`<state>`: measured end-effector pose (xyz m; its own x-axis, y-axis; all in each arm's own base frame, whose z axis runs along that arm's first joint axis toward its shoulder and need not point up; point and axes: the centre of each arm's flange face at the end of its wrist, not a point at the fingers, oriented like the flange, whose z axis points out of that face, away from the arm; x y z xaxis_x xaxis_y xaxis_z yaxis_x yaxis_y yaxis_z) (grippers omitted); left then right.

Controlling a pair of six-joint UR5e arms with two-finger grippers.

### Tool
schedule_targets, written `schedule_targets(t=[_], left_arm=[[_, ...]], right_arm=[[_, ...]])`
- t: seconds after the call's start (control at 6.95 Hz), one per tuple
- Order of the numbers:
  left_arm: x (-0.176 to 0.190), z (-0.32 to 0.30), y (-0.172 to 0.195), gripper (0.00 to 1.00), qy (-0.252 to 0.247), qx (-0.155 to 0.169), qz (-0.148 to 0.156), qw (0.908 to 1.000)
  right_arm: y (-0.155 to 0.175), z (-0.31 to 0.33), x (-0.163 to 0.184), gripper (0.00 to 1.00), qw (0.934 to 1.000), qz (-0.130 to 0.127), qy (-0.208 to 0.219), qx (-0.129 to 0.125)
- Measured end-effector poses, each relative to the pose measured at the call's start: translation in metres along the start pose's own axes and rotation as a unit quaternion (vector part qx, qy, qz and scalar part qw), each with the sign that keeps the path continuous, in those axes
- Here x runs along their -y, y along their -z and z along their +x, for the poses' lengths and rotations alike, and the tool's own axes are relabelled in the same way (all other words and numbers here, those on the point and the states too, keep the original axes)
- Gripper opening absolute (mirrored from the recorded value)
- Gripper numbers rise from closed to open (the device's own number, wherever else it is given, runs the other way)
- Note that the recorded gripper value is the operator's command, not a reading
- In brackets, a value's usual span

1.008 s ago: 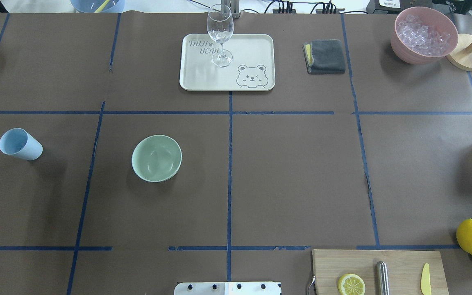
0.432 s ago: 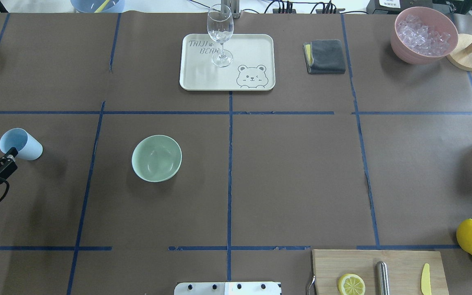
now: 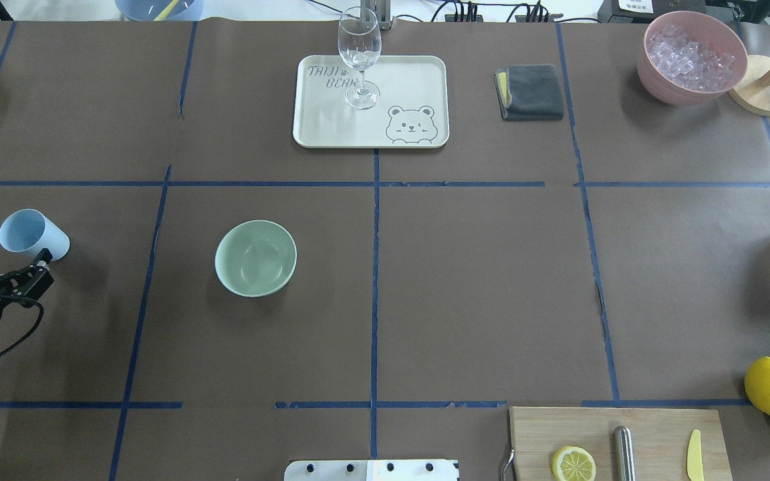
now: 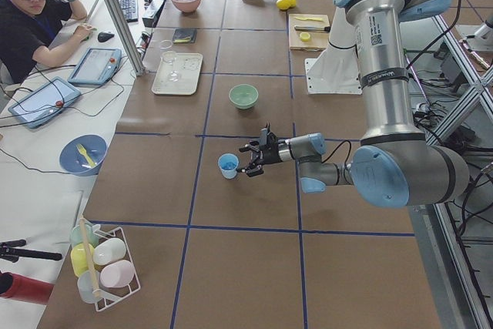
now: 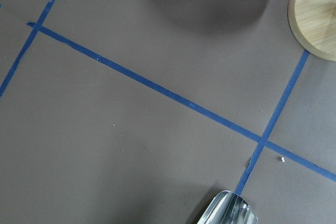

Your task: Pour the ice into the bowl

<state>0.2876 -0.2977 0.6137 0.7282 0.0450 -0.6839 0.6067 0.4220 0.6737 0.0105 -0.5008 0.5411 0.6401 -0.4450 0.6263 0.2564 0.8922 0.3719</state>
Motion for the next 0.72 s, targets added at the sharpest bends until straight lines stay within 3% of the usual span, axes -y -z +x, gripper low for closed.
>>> schedule_targets(t=[0.43,0.72], left_arm=[[-0.019,0.013,-0.022,1.00,-0.002,0.004,0.004,1.0000],[-0.010,0.002,-0.036,1.00,0.003,0.023,0.016,0.9996]], right_arm=[[0.001,0.000,0.001,1.00,1.0000,0.001,0.000,0.000],[0.001,0.000,0.001,1.00,1.0000,0.001,0.000,-0.001]])
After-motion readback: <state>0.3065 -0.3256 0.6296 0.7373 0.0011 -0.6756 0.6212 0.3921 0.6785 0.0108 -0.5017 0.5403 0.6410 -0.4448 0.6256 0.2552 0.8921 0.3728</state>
